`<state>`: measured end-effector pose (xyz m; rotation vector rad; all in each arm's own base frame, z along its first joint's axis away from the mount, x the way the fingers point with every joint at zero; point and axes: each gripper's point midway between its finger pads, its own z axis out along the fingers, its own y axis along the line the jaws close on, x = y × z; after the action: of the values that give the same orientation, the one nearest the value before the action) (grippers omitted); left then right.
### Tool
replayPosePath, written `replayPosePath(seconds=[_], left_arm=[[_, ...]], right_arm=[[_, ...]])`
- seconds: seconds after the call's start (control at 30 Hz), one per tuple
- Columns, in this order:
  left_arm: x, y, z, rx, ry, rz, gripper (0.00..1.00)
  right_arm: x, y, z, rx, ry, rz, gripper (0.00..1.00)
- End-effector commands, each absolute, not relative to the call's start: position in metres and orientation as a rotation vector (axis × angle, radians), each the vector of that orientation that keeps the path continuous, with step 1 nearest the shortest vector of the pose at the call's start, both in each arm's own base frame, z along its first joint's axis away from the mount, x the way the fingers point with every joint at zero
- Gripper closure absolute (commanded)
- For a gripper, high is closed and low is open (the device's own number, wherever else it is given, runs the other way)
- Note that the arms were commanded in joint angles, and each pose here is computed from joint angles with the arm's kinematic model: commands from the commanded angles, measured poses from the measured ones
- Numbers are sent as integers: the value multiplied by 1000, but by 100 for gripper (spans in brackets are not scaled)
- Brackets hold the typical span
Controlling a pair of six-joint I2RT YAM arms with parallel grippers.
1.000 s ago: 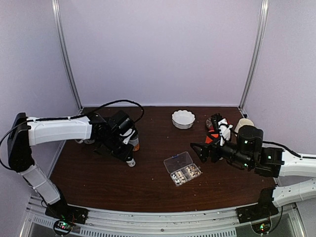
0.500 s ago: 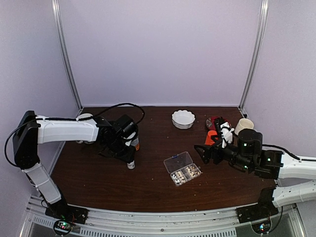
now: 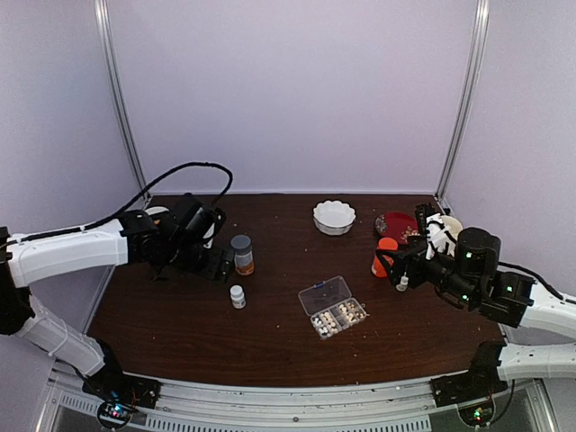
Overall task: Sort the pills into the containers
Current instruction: Place the pill bottle at the center of the board, then close the pill container at the center of the board.
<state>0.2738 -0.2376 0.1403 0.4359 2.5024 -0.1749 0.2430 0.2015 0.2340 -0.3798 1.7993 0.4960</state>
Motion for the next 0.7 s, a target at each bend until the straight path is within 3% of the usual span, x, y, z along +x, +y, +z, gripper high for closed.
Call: replayPosePath(seconds=[0.0,0.3,0.67], left_arm=[[296,-211,189,324,2254,-87,10],[287,-186,234,474,1908,-54,3],[297,-110,254,275,1670,-47,2]], right_arm=[[250,174,226,-346,1824,372,1],[258,104,238,-137,1702,80,0],[270,41,255,51,1500,-32,2]])
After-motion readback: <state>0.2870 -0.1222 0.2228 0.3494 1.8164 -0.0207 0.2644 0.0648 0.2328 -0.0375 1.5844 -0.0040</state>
